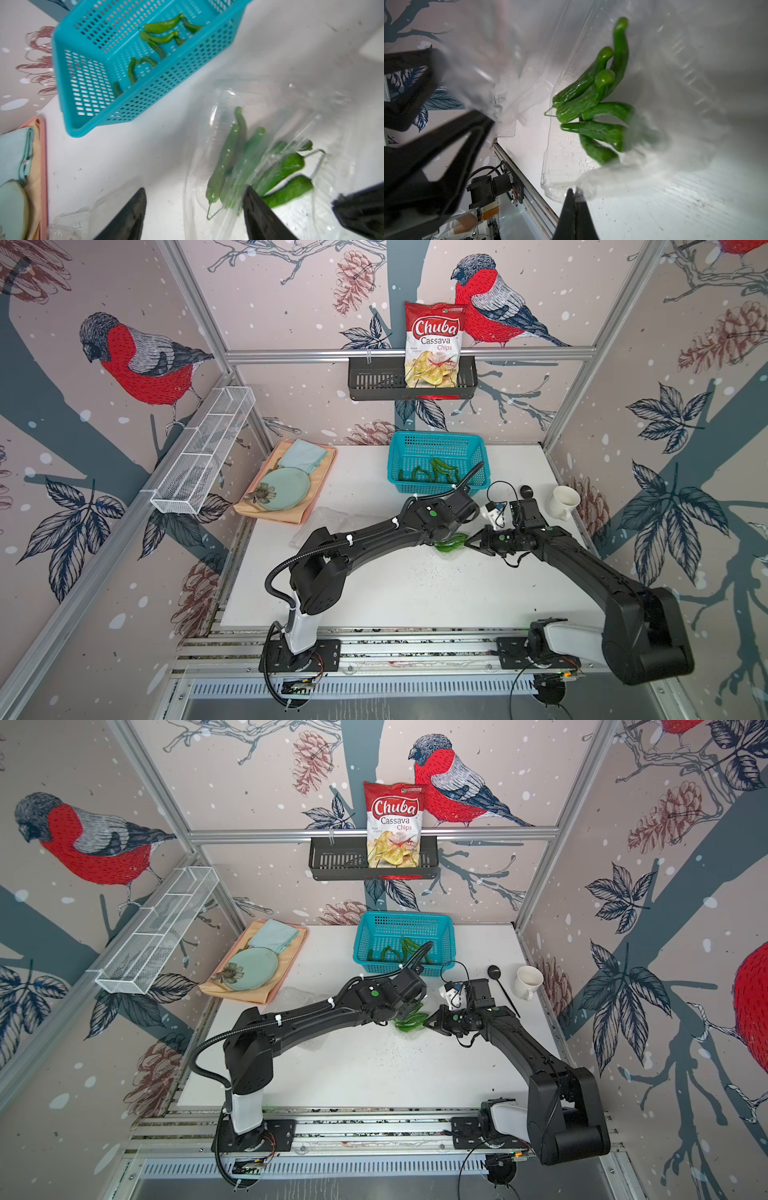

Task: Take small green peppers out of containers
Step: Open the packing box at the center of the board, then pick up the green pepper from the packing box.

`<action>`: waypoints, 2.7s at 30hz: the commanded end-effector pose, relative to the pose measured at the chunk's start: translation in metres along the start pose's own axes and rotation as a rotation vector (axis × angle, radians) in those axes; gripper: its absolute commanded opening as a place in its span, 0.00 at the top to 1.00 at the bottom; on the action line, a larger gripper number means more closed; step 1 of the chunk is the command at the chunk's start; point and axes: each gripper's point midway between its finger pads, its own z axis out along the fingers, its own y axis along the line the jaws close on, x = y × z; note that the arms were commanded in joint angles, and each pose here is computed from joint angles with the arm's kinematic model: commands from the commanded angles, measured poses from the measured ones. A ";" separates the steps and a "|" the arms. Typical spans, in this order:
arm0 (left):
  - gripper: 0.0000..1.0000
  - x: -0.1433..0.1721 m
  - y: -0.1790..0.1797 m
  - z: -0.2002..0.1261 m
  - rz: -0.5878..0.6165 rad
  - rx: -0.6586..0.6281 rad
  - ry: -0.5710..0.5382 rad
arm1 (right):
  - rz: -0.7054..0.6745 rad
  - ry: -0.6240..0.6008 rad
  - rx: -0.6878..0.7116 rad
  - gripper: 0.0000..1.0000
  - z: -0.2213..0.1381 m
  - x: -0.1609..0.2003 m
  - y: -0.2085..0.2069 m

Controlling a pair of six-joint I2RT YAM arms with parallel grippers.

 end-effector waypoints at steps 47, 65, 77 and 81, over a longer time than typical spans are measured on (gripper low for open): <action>0.32 0.074 -0.077 0.002 -0.084 0.670 0.439 | 0.096 -0.040 0.202 0.34 0.000 -0.007 -0.042; 0.55 0.090 -0.084 0.042 -0.029 0.610 0.438 | 0.107 0.025 0.247 0.33 0.016 -0.009 -0.057; 0.39 0.084 -0.085 0.053 -0.057 0.571 0.422 | 0.107 0.068 0.299 0.34 0.026 -0.003 -0.069; 0.35 0.085 -0.087 0.061 -0.067 0.562 0.426 | 0.102 0.076 0.309 0.34 0.028 -0.001 -0.071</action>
